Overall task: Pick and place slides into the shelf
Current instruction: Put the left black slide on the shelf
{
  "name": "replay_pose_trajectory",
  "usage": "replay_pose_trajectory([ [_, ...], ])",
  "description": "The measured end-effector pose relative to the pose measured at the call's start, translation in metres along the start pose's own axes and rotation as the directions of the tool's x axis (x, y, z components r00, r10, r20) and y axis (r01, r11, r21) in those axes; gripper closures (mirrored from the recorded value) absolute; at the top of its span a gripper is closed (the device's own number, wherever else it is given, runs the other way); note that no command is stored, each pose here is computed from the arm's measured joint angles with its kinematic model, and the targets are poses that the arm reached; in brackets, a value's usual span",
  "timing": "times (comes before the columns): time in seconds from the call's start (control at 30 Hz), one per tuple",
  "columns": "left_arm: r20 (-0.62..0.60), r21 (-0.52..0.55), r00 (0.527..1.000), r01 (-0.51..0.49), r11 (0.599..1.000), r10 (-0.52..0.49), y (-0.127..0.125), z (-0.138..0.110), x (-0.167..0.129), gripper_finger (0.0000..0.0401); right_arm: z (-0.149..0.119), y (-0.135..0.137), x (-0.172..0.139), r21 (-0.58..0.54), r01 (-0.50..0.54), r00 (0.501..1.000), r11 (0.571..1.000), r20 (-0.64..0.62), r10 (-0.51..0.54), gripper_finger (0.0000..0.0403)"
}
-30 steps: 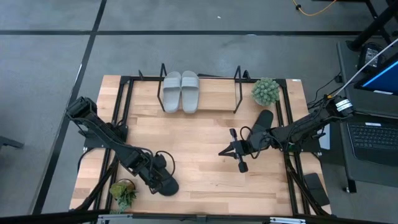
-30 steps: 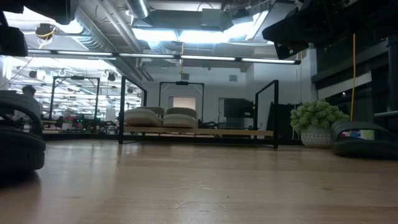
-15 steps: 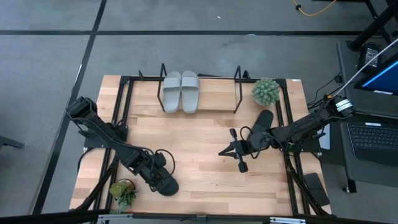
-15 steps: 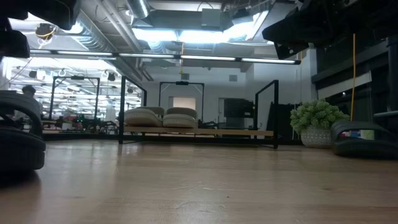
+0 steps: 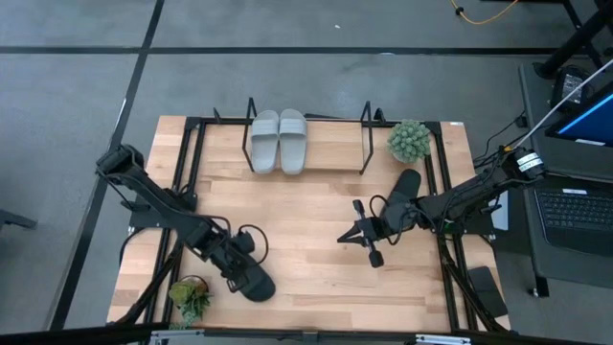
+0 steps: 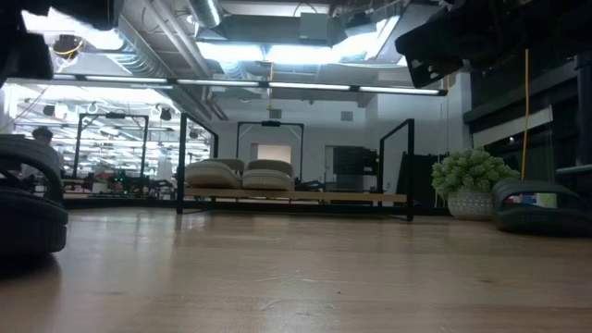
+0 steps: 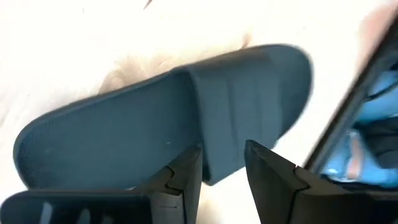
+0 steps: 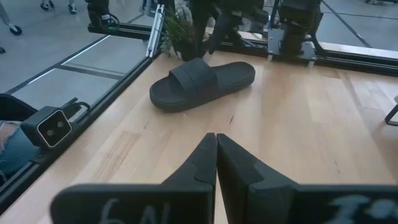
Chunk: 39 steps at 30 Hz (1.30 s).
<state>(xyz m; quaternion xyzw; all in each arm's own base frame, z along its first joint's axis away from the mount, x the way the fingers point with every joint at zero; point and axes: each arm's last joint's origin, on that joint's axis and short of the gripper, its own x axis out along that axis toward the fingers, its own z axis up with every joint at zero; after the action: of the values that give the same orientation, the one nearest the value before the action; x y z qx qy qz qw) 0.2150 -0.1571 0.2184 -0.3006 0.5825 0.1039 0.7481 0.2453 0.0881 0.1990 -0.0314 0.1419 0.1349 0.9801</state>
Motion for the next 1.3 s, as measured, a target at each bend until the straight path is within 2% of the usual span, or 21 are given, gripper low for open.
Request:
replay_pose_trajectory([
  [0.23,0.021,-0.002,0.999,0.026,1.0,-0.026,0.0,0.0,-0.004,0.0287,0.0,0.0,0.0,0.0,-0.004,1.0,1.0,0.005,0.004,0.0389],
  [0.43,0.026,-0.008,0.993,0.111,0.994,-0.111,0.01,-0.005,0.016,0.0299,0.0,0.001,0.0,-0.001,-0.008,1.0,1.0,0.005,0.008,0.0389],
  [0.63,0.012,-0.041,0.996,0.089,0.995,-0.089,0.026,-0.009,0.027,0.0324,0.001,0.005,0.0,-0.005,-0.023,1.0,1.0,0.012,0.023,0.0389],
  [0.87,0.019,-0.044,0.991,0.132,0.99,-0.132,0.025,-0.008,0.025,0.0343,0.001,0.006,-0.001,-0.008,-0.027,1.0,1.0,0.013,0.027,0.0389],
  [1.1,0.019,-0.04,0.976,0.218,0.975,-0.217,0.018,-0.006,0.024,0.0351,0.001,0.006,-0.001,-0.009,-0.027,1.0,1.0,0.013,0.027,0.0389],
  [1.3,0.019,-0.04,0.975,0.221,0.975,-0.22,0.017,-0.006,0.023,0.0351,0.001,0.006,-0.001,-0.009,-0.027,1.0,1.0,0.012,0.027,0.0389],
])
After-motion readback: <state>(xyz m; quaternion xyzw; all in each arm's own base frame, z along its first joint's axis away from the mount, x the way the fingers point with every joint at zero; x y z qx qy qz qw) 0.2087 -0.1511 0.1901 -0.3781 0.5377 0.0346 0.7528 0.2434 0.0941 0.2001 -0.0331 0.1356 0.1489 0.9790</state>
